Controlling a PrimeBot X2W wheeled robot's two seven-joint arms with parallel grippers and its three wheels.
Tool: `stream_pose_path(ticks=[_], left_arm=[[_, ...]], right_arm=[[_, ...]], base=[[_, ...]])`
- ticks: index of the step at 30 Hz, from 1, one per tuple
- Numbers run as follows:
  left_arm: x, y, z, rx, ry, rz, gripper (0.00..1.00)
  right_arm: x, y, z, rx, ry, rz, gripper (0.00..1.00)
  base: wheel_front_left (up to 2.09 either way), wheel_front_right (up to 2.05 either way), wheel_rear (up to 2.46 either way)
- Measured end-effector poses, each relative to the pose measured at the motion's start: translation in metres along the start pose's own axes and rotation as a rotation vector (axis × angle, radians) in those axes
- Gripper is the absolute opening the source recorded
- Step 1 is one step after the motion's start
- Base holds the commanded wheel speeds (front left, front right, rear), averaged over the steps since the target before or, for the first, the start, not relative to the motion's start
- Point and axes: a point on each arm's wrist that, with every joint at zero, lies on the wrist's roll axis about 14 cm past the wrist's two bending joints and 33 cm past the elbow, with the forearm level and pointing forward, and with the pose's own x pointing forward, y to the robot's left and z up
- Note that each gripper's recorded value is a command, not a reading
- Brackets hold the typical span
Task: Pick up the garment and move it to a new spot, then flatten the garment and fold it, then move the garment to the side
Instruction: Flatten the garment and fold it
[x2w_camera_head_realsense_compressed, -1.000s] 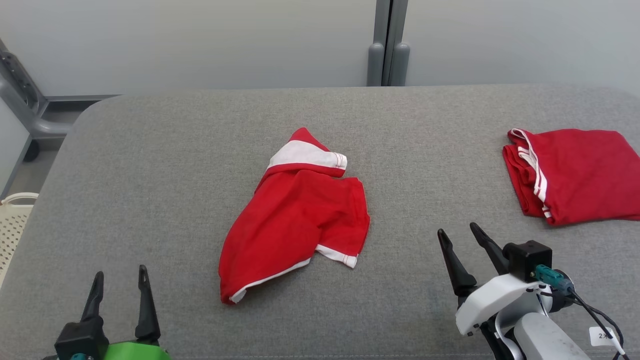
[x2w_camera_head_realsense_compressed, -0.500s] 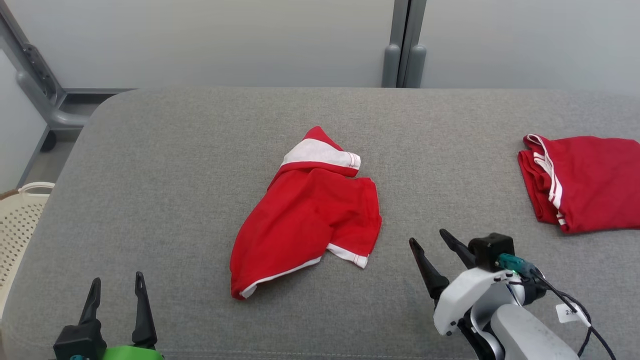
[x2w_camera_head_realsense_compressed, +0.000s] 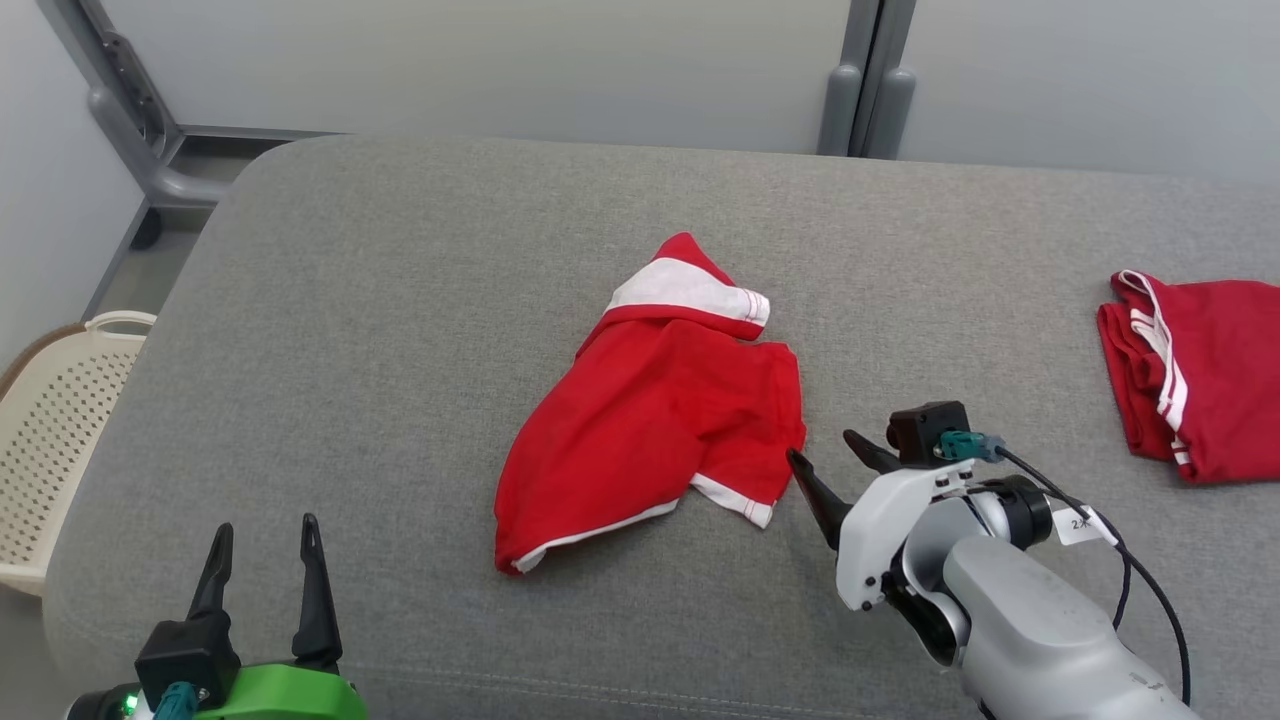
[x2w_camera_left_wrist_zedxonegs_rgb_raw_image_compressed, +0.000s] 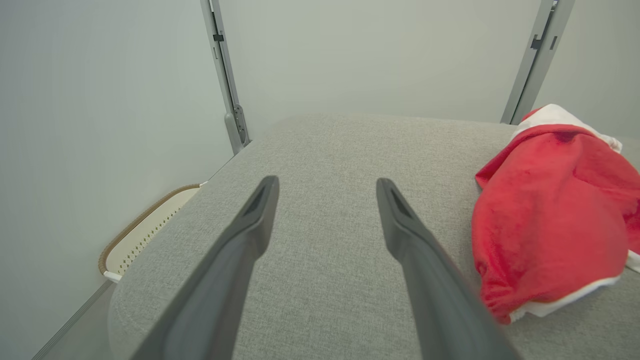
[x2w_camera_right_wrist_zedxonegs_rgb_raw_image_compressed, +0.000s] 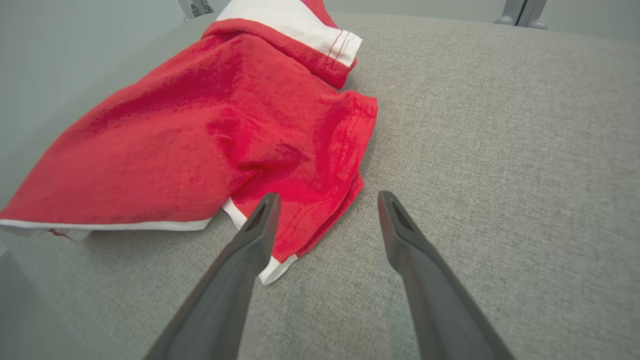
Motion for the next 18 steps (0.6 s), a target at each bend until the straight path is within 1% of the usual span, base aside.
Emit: stream_pose_path(ticks=[11, 12, 14, 16, 17, 18], left_arm=[[-0.004, 0.003, -0.005, -0.009, 0.018, 0.017, 1.00], [-0.004, 0.004, -0.005, -0.009, 0.020, 0.019, 1.00], [-0.005, 0.005, -0.005, -0.009, 0.018, 0.025, 1.00], [-0.006, 0.007, -0.006, -0.007, 0.023, 0.030, 1.00], [-0.007, 0.008, -0.007, -0.007, 0.025, 0.034, 1.00], [-0.008, 0.009, -0.007, -0.008, 0.027, 0.037, 1.00]], right_arm=[[0.024, 0.001, -0.027, 0.016, 0.122, 0.004, 1.00], [0.025, 0.001, -0.031, 0.019, 0.136, 0.004, 0.98], [0.027, 0.003, -0.035, 0.023, 0.149, 0.005, 0.55], [0.029, 0.005, -0.038, 0.026, 0.158, 0.009, 0.31], [0.030, 0.006, -0.039, 0.028, 0.162, 0.011, 0.10], [0.030, 0.007, -0.041, 0.028, 0.167, 0.012, 0.00]], base=[[0.00, 0.00, 0.00], [0.00, 0.00, 0.00], [0.00, 0.00, 0.00], [0.00, 0.00, 0.00], [0.00, 0.00, 0.00], [0.00, 0.00, 0.00]])
